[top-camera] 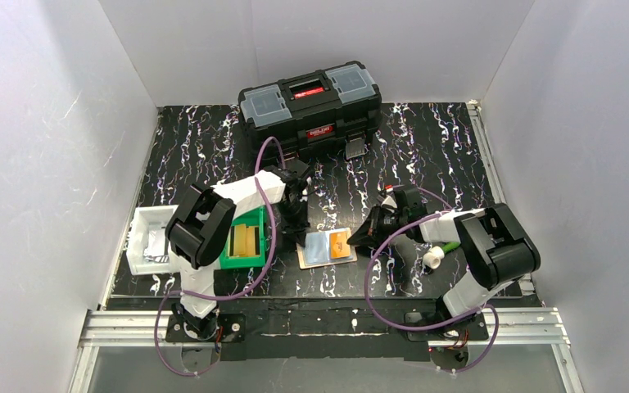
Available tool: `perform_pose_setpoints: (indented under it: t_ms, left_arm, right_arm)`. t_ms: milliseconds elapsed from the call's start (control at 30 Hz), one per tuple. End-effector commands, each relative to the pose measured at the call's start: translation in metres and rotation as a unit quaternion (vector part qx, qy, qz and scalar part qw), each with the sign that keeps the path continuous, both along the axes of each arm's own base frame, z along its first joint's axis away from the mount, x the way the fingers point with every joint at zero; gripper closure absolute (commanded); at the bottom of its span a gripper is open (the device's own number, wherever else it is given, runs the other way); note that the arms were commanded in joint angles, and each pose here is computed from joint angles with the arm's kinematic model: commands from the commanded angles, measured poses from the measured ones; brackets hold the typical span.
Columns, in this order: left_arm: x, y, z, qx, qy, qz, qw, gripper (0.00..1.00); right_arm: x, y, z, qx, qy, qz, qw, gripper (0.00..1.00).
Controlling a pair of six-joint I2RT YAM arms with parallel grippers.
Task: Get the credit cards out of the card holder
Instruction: Remove the credit card from the card holder, then place the credit card in the storage box.
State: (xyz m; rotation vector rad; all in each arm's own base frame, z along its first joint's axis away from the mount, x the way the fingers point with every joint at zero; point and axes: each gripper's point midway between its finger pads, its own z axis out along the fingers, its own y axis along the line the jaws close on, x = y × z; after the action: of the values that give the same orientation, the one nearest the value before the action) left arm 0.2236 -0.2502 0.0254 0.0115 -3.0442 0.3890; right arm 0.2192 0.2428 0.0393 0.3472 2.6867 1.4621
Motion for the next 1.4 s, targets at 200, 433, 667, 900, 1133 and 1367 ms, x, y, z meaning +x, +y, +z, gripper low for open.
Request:
perform_pose_setpoints:
  t_ms: [200,433,667,900,1133,1367]
  left_arm:
    - [0.021,0.012,0.056,0.028,-0.065,-0.021,0.997,0.78]
    - [0.022,-0.013,0.099,-0.113,-0.07,0.013,0.991,0.26]
    - [0.018,-0.034,0.11,-0.224,-0.036,0.044,0.973,0.21]
    - [0.022,-0.056,0.12,-0.311,-0.017,0.069,0.948,0.21]
    - [0.029,-0.068,0.14,-0.374,-0.013,0.082,0.924,0.24]
    - [0.03,-0.072,0.148,-0.397,-0.009,0.088,0.913,0.32]
  right_arm:
    - [0.01,0.001,0.028,0.014,-0.032,0.003,0.999,0.99]
    - [0.017,0.007,0.051,0.04,-0.039,0.006,0.998,0.99]
    - [0.02,0.011,0.068,0.062,-0.041,0.004,0.997,0.99]
    - [0.022,0.015,0.093,0.103,-0.04,-0.003,0.994,0.99]
    - [0.029,0.022,0.126,0.161,-0.042,-0.015,0.986,0.99]
    - [0.033,0.025,0.143,0.191,-0.045,-0.019,0.98,0.99]
